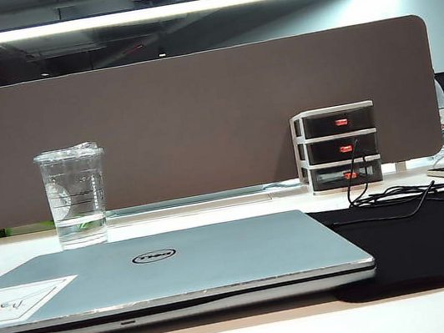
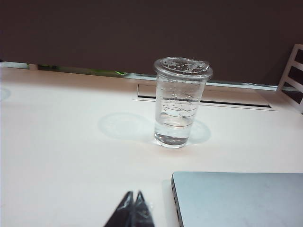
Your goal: Pick up the coffee cup and place it on the left side of the laptop.
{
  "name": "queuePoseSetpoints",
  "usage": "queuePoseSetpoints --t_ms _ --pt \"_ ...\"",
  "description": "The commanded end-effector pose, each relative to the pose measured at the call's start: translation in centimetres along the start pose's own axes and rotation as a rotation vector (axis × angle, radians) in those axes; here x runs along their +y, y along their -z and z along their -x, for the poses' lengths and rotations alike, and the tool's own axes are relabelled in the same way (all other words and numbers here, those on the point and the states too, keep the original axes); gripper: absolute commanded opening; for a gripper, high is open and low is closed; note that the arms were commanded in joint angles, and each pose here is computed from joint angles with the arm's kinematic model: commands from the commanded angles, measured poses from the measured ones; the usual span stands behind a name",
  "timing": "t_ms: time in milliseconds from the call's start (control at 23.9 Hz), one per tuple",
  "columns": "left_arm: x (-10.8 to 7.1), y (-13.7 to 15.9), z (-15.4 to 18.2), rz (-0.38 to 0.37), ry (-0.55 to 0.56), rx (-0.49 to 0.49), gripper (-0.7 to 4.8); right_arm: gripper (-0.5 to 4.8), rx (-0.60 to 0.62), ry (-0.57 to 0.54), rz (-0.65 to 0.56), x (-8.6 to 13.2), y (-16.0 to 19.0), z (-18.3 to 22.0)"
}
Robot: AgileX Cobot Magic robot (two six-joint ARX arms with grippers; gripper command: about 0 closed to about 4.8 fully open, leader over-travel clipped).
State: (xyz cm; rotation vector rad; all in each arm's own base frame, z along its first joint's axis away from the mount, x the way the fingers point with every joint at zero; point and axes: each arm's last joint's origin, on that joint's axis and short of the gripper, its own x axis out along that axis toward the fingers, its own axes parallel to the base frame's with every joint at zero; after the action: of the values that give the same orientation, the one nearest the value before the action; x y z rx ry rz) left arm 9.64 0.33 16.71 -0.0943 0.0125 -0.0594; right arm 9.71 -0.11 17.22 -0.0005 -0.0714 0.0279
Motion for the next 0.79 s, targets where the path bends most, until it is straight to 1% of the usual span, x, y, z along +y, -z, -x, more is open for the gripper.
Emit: queuePoseSetpoints --t_ms 42,334,418,502,544,585,627,711,794 --pt "0.0 -0.2 0.0 -0.008 0.001 -0.008 -0.05 -0.01 -0.013 0.002 0.004 0.0 0.0 0.0" --pt "0.0 -0.3 0.0 -0.01 0.001 -0.019 -0.05 -0.01 -0.013 0.002 0.003 0.0 0.0 0.0" --pt "0.0 -0.3 0.0 -0.01 0.001 -0.019 -0.05 -0.01 -0.005 -0.046 -0.018 0.1 0.1 0.0" --pt "0.0 -0.3 0.0 -0.01 0.002 -0.023 -0.05 -0.01 0.016 -0.232 -0.101 0.7 0.2 0.1" --pt "-0.1 -0.3 0.0 -0.01 0.028 -0.021 -0.04 -0.01 0.045 -0.386 -0.146 1.1 0.3 0.2" --pt "-0.2 -0.3 0.0 -0.011 0.056 -0.018 -0.04 -0.01 0.066 -0.475 -0.163 1.3 0.4 0.3" --pt "-0.3 -0.3 0.0 -0.012 0.077 -0.018 -0.04 -0.01 0.093 -0.592 -0.171 1.6 0.6 0.5" --pt "-0.3 -0.3 0.0 -0.012 0.089 -0.018 -0.04 -0.01 0.113 -0.685 -0.177 1.9 0.7 0.7" --pt "-0.3 -0.3 0.0 -0.01 0.095 -0.021 -0.04 -0.01 0.125 -0.733 -0.182 2.0 0.8 0.8"
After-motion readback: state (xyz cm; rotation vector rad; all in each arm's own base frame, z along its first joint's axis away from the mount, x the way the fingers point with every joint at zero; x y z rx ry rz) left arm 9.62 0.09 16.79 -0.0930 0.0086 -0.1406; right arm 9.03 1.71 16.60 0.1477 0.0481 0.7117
